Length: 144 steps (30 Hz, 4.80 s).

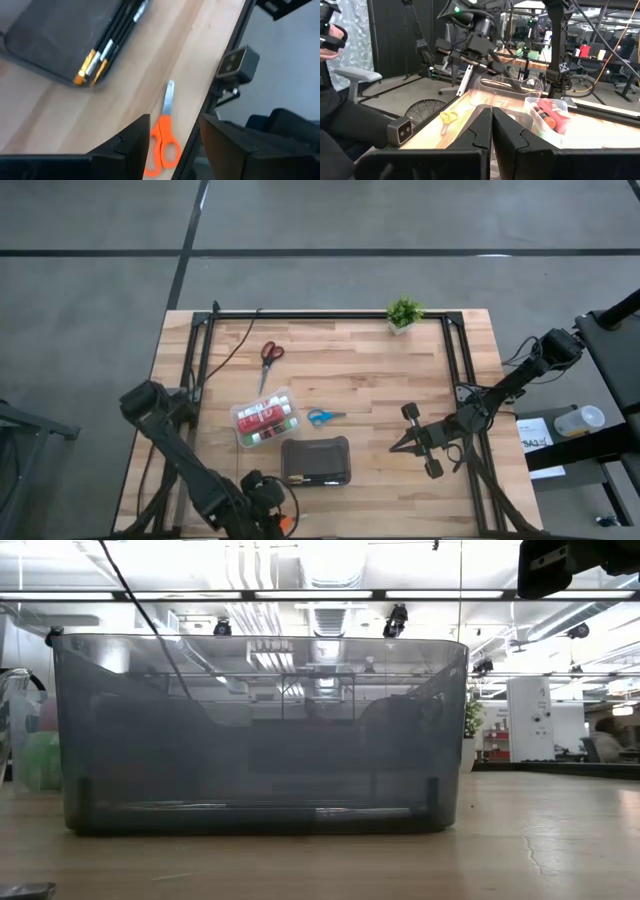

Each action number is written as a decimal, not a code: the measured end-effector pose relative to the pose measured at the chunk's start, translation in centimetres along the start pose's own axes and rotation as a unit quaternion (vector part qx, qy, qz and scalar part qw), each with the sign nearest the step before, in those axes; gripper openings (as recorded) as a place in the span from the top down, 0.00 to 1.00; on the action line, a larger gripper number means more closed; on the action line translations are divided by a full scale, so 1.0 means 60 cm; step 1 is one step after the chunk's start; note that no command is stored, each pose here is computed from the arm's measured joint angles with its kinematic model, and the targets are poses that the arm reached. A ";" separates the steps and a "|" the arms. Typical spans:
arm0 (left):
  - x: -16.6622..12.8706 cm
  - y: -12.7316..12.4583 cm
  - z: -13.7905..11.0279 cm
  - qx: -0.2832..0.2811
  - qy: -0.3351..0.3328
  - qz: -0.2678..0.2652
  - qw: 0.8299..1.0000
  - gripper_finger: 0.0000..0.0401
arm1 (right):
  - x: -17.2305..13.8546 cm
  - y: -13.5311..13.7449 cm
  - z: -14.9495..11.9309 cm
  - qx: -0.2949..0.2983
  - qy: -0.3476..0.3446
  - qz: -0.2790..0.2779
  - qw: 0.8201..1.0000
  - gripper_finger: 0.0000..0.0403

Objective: Pick & Place Paint Supplies
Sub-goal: Put the orange scissors into the bottom transparent bin

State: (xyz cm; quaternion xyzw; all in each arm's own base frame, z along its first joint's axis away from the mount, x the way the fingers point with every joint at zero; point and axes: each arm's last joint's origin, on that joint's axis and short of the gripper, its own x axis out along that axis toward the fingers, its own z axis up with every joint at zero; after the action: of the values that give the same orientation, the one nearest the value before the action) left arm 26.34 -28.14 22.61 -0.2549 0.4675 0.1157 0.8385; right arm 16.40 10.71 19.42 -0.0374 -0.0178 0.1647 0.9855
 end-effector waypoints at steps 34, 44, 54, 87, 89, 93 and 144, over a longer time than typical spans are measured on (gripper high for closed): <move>0.067 -0.017 -0.060 0.000 0.077 -0.010 0.997 0.54 | 0.000 0.000 0.000 0.000 0.000 0.000 1.000 0.98; 0.073 -0.016 -0.052 0.054 0.089 -0.018 0.994 0.54 | 0.000 0.000 0.000 0.000 0.000 0.000 1.000 0.98; 0.081 -0.009 -0.055 0.083 0.076 -0.018 0.993 0.54 | 0.000 0.000 0.000 0.000 0.000 0.000 1.000 0.98; 0.137 0.069 -0.069 0.088 0.115 0.023 0.989 0.54 | 0.000 0.000 0.000 0.000 0.000 0.000 1.000 0.98; 0.139 0.073 -0.064 0.107 0.117 0.028 0.987 0.54 | 0.000 0.000 0.000 0.000 0.000 0.000 1.000 0.98; 0.142 0.082 -0.053 0.141 0.121 0.045 0.982 0.54 | 0.000 0.000 0.000 0.000 0.000 0.000 1.000 0.98; 0.145 0.082 -0.043 0.124 0.090 0.056 0.987 0.91 | 0.000 0.000 0.000 0.000 0.000 0.000 1.000 0.98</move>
State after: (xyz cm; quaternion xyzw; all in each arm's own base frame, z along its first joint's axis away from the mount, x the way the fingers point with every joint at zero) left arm 26.99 -25.75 12.57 -0.1317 0.5654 0.0799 0.8103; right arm 16.39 10.72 19.41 -0.0373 -0.0177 0.1649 0.9854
